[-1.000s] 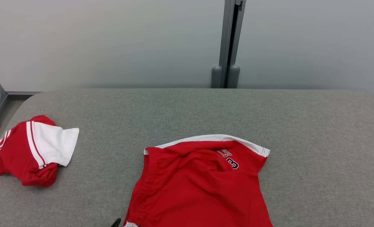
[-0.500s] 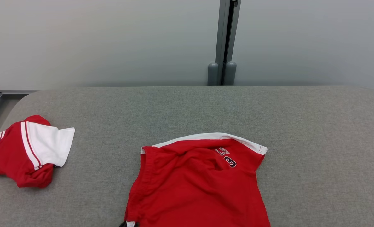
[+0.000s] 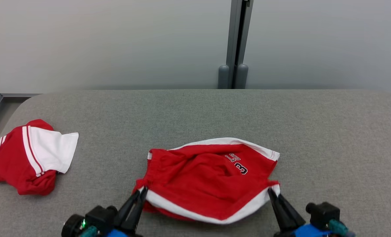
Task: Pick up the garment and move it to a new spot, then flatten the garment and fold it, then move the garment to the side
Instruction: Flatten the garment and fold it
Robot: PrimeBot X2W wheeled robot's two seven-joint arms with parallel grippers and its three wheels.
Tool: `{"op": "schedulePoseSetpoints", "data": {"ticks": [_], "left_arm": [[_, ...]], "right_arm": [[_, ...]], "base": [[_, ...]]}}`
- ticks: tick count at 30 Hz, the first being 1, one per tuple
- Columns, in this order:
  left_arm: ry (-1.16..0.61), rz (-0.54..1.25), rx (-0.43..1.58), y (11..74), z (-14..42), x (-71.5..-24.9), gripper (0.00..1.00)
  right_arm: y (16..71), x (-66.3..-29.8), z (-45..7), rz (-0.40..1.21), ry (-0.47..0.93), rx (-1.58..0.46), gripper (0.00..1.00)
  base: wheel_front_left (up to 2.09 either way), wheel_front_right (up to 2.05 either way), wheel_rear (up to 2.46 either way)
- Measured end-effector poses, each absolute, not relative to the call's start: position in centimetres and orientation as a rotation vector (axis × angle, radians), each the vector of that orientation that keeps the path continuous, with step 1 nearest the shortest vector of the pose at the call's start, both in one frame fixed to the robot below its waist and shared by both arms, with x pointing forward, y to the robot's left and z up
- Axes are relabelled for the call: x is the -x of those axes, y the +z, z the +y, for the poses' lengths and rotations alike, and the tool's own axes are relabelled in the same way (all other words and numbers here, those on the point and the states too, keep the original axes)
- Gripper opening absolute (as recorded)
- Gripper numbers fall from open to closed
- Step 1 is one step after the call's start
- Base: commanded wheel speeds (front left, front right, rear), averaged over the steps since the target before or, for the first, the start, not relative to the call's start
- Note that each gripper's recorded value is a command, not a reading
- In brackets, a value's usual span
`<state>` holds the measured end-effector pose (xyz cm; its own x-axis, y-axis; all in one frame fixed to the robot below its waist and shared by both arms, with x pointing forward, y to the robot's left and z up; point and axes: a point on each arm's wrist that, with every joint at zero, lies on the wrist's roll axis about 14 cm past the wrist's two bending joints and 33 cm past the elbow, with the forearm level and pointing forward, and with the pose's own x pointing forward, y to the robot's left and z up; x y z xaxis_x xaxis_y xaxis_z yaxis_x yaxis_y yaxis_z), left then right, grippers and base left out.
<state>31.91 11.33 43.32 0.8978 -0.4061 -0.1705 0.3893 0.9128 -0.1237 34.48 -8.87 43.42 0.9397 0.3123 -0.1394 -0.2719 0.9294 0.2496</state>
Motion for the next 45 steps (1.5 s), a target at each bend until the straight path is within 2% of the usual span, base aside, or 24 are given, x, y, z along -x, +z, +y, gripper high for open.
{"op": "schedulePoseSetpoints", "data": {"ticks": [5,10,17,24,30,36,39,40,45], "left_arm": [[-0.442,0.022,0.072,49.1,11.2,-36.9,0.0],[-0.521,-0.13,-0.017,54.9,10.2,-44.0,0.0],[-0.558,-0.275,-0.034,61.8,9.0,-54.0,0.0],[-0.586,-0.37,-0.052,67.2,7.2,-59.9,0.0],[-0.615,-0.424,-0.026,70.0,5.4,-62.1,0.0],[-0.617,-0.317,0.028,65.5,5.1,-62.2,0.0],[-0.608,-0.243,0.068,62.0,5.3,-61.0,0.0],[-0.594,-0.209,0.105,60.4,5.7,-59.7,0.0],[-0.556,-0.112,0.158,55.5,6.6,-54.2,0.0]], "right_arm": [[49.1,-39.7,-9.4,0.005,0.313,-0.195,0.0],[55.2,-46.8,-9.7,-0.146,0.33,-0.147,0.0],[62.7,-56.3,-10.4,-0.271,0.312,-0.177,0.0],[69.7,-62.3,-12.1,-0.373,0.257,-0.235,0.0],[70.6,-64.6,-12.7,-0.366,0.236,-0.214,0.0],[66.1,-65.0,-13.2,-0.268,0.21,-0.249,0.0],[62.1,-63.8,-13.1,-0.188,0.205,-0.264,0.0],[59.5,-62.6,-12.7,-0.137,0.208,-0.28,0.0],[54.2,-58.1,-11.9,-0.032,0.229,-0.319,0.0]], "base": [[0.0,0.0,0.0],[0.0,0.0,0.0],[0.0,0.0,0.0],[0.0,0.0,0.0],[0.0,0.0,0.0],[0.0,0.0,0.0],[0.0,0.0,0.0],[0.0,0.0,0.0],[0.0,0.0,0.0]]}}
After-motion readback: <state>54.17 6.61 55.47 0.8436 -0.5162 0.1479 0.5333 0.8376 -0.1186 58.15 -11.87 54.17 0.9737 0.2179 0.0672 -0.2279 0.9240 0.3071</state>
